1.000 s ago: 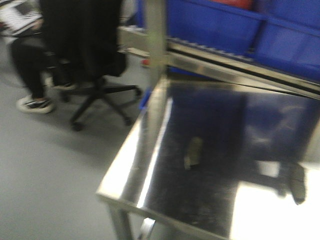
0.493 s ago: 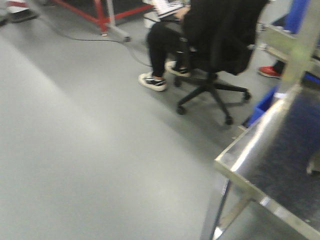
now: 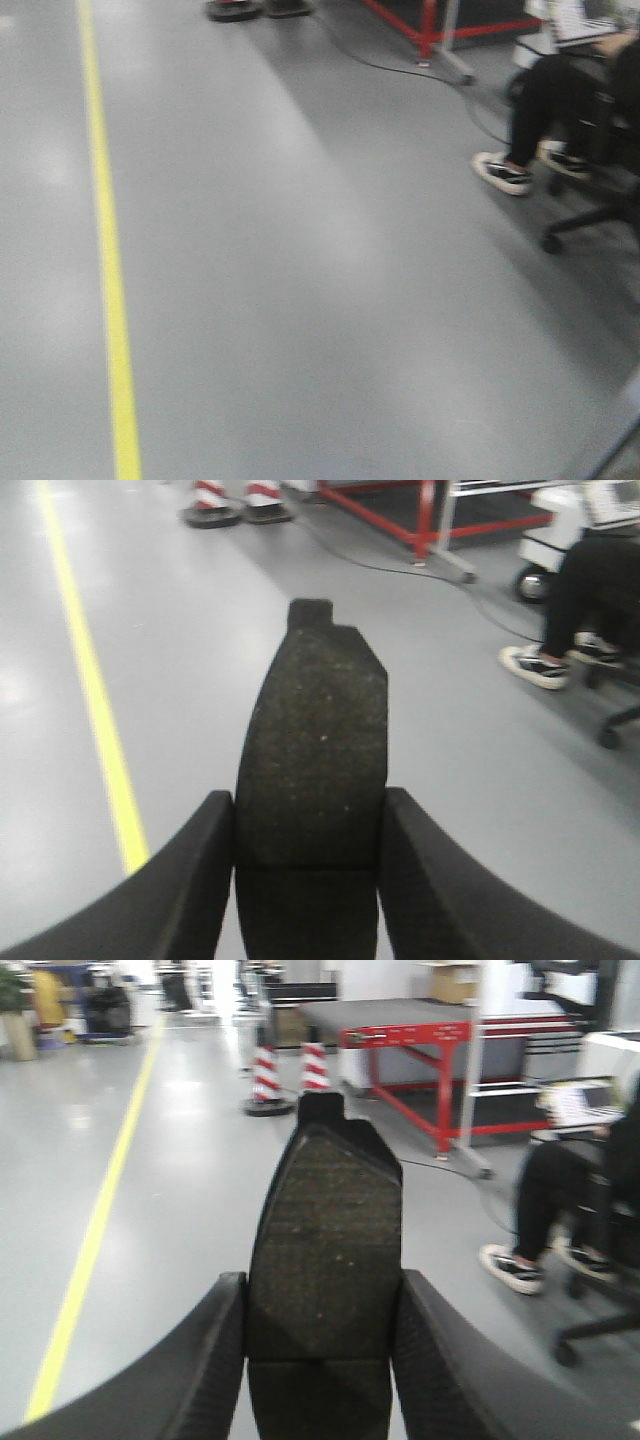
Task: Move and align brake pads A on conveyor
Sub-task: 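Turn the base away from the table holding both pads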
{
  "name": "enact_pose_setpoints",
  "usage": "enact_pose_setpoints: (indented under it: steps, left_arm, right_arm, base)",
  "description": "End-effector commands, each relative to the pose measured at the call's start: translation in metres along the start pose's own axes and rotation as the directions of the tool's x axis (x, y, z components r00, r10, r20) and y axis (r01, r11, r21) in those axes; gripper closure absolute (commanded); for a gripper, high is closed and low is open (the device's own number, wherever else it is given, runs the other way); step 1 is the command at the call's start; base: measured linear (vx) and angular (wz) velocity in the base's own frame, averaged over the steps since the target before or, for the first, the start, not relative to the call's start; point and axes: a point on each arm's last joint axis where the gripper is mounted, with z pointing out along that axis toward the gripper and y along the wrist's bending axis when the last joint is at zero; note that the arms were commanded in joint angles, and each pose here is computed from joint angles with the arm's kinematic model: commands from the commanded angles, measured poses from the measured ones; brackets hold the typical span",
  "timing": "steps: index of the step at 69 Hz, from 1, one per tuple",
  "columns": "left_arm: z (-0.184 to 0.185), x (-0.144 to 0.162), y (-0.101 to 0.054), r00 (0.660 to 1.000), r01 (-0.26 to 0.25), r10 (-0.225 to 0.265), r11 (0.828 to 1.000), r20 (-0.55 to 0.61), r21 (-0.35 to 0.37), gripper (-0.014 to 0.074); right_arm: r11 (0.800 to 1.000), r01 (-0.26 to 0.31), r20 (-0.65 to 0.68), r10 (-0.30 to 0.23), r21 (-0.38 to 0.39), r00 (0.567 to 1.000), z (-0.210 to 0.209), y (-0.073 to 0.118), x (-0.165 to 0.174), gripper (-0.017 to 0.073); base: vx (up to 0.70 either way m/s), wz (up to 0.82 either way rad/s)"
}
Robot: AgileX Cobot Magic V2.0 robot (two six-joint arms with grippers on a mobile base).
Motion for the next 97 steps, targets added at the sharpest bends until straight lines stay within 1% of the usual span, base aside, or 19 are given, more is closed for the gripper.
enact_pose_setpoints:
  steps: [1,20,36,69,77,97]
  left_arm:
    - [-0.0036,-0.0179,-0.0021,0.993,0.009,-0.011,1.000,0.120,0.017,0.0599]
    - [-0.0036,-0.0178,-0.0021,0.993,0.009,-0.011,1.000,0.119,0.017,0.0599]
    - [-0.0035,-0.0175,-0.0021,0.993,0.009,-0.011,1.000,0.116,0.017,0.0599]
    - [-0.0035,-0.0175,-0.0021,0.993,0.009,-0.011,1.000,0.116,0.017,0.0599]
    - [-0.0035,-0.0170,-0.0021,0.994,0.009,-0.010,1.000,0.110,0.017,0.0599]
    - [-0.0030,-0.0116,-0.0018,0.999,0.009,-0.010,1.000,0.052,0.013,0.0599]
  right_arm:
    - [1.000,0.012,0.112,-0.012,0.003,0.994,-0.0014,-0.0001,-0.0165,0.0564]
    - [1.000,0.012,0.113,-0.012,0.003,0.993,-0.0014,-0.0001,-0.0166,0.0564]
    - [1.000,0.012,0.112,-0.013,0.003,0.994,-0.0014,-0.0001,-0.0165,0.0564]
    - [1.000,0.012,0.112,-0.013,0.004,0.994,-0.0014,-0.0001,-0.0165,0.0564]
    - [1.000,0.012,0.112,-0.013,0.003,0.994,-0.0014,-0.0001,-0.0165,0.0564]
    - [1.000,0.012,0.107,-0.013,0.003,0.994,-0.0014,-0.0001,-0.0160,0.0564]
  base:
    - [-0.18,0.90]
    - [-0.14,0.82]
    - [-0.06,0.52]
    - [0.10,0.22]
    - [0.29,0.17]
    - [0.45,-0.08]
